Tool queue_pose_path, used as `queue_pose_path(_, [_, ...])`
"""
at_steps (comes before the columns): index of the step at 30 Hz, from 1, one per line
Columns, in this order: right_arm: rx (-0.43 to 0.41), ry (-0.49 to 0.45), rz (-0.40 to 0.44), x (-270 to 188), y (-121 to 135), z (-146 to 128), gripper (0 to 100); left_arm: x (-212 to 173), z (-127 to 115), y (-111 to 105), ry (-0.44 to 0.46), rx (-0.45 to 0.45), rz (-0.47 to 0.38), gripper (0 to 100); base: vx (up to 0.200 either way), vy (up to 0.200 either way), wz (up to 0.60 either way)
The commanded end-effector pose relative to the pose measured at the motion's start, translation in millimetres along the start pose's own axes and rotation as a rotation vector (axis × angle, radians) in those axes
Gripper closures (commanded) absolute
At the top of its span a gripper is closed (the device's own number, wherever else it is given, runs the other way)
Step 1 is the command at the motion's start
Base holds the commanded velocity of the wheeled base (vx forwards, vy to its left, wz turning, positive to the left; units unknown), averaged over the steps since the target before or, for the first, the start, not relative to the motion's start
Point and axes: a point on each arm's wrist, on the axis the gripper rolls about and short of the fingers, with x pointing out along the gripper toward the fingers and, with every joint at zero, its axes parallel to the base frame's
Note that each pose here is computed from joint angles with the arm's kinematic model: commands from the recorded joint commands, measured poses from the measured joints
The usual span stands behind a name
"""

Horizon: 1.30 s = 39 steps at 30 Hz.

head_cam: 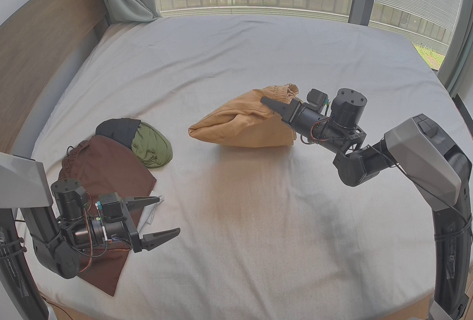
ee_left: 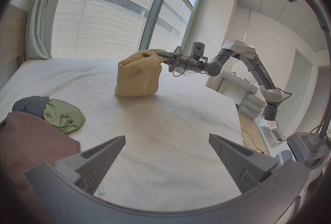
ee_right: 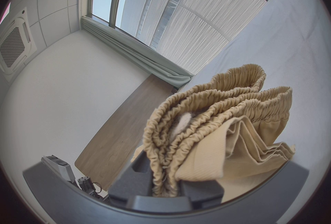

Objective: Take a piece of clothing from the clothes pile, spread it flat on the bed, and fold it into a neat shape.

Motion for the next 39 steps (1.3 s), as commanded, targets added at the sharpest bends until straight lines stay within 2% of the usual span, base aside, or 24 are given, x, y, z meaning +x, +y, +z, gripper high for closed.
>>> queue_pose_path(1, [-0.026, -0.038, 0.025, 7.3, 3.3, 15.0, 100, 0.1, -1.1, -0.4, 0.003, -0.004, -0.002, 0, 0.000, 0.000, 0.00])
queue_pose_path(6, [-0.045, -0.065, 0.047, 16.1, 11.0, 31.8, 100, 0.5, -1.6, -0.1, 0.004, -0.008, -0.002, 0, 0.000, 0.000, 0.00])
queue_pose_path(11, [-0.043, -0.061, 0.045, 20.8, 3.0, 25.7, 100, 0.7, -1.2, -0.4, 0.003, -0.006, -0.003, 0, 0.000, 0.000, 0.00])
queue_pose_path(12, [-0.035, -0.051, 0.033, 22.2, -7.6, 15.4, 100, 0.2, -1.5, -0.4, 0.004, -0.008, -0.002, 0, 0.000, 0.000, 0.00])
queue_pose_path(15, [-0.020, -0.031, 0.013, 22.1, -18.4, 3.7, 100, 0.2, -1.4, -0.4, 0.004, -0.008, -0.003, 0, 0.000, 0.000, 0.00])
queue_pose_path(18, [0.017, 0.023, -0.041, 17.7, -43.6, -25.9, 100, 0.2, -1.6, -0.4, 0.005, -0.009, -0.003, 0, 0.000, 0.000, 0.00])
queue_pose_path(21, [0.024, 0.034, -0.053, 15.0, -48.1, -31.7, 100, -0.4, -1.9, -1.2, 0.007, -0.011, -0.004, 0, 0.000, 0.000, 0.00])
queue_pose_path(22, [0.049, 0.073, -0.102, -0.8, -61.5, -48.6, 100, -0.6, -2.1, -1.5, 0.008, -0.011, -0.006, 0, 0.000, 0.000, 0.00])
queue_pose_path(23, [0.054, 0.085, -0.121, -7.4, -65.1, -52.9, 100, -1.1, -2.2, -1.4, 0.008, -0.011, -0.004, 0, 0.000, 0.000, 0.00])
queue_pose_path(34, [0.093, 0.154, -0.200, -49.1, -74.2, -87.5, 100, -1.2, -3.0, -1.7, 0.010, -0.012, -0.006, 0, 0.000, 0.000, 0.00])
queue_pose_path(39, [0.071, 0.173, -0.214, -56.7, -83.1, -103.5, 100, -2.3, -3.5, -2.5, 0.013, -0.015, -0.005, 0, 0.000, 0.000, 0.00])
